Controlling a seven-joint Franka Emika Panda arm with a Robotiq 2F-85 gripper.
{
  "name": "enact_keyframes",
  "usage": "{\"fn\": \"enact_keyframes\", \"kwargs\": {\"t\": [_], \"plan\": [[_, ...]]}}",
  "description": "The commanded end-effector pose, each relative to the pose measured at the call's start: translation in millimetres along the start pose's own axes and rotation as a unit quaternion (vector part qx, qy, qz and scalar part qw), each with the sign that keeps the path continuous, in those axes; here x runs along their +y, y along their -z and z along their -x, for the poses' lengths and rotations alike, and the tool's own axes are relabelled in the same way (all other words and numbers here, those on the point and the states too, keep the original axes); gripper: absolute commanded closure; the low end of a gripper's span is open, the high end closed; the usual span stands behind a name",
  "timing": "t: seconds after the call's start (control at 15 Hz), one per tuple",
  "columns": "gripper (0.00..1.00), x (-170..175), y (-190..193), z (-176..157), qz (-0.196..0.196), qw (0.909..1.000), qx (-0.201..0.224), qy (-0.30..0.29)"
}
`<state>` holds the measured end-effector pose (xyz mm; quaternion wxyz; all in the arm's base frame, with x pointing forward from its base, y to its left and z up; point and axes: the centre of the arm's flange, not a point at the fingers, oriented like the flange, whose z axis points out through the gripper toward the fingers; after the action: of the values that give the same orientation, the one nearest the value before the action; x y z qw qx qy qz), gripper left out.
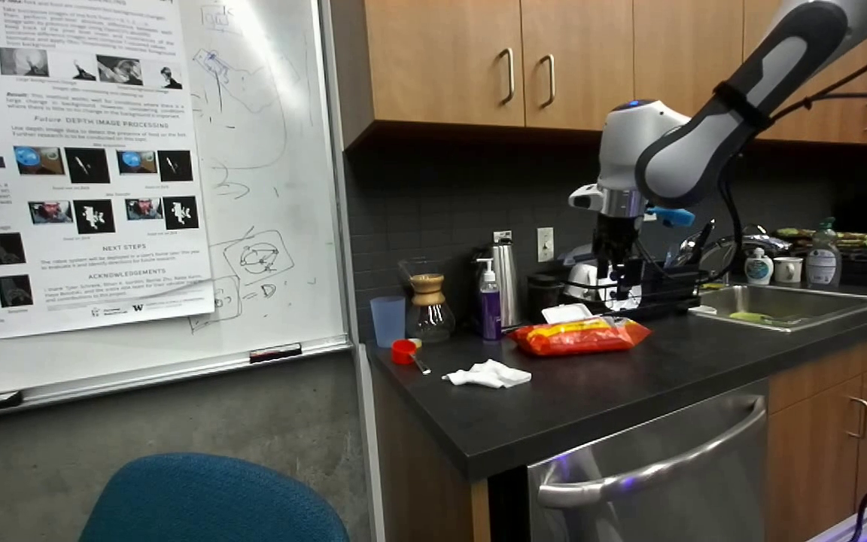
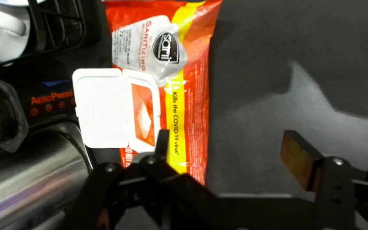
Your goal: Open the orange packet.
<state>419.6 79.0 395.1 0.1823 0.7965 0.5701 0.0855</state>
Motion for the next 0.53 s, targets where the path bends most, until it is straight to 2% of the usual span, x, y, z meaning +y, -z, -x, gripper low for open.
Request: {"fn": "enact_keyframes", "kwargs": {"t": [0.0, 0.13, 0.27, 0.33, 0.47], "plan": [[0.0, -6, 43, 9, -0.031, 0.9986, -0.032, -0.028], [0.0, -11, 52, 13, -0.052, 0.9951, -0.068, -0.049], [0.0, -16, 58, 16, -0.067, 0.9945, -0.07, -0.039], [0.0, -12, 44, 16, -0.055, 0.9954, -0.069, -0.038], [0.0, -15, 49, 16, -0.059, 0.9949, -0.072, -0.038]]}}
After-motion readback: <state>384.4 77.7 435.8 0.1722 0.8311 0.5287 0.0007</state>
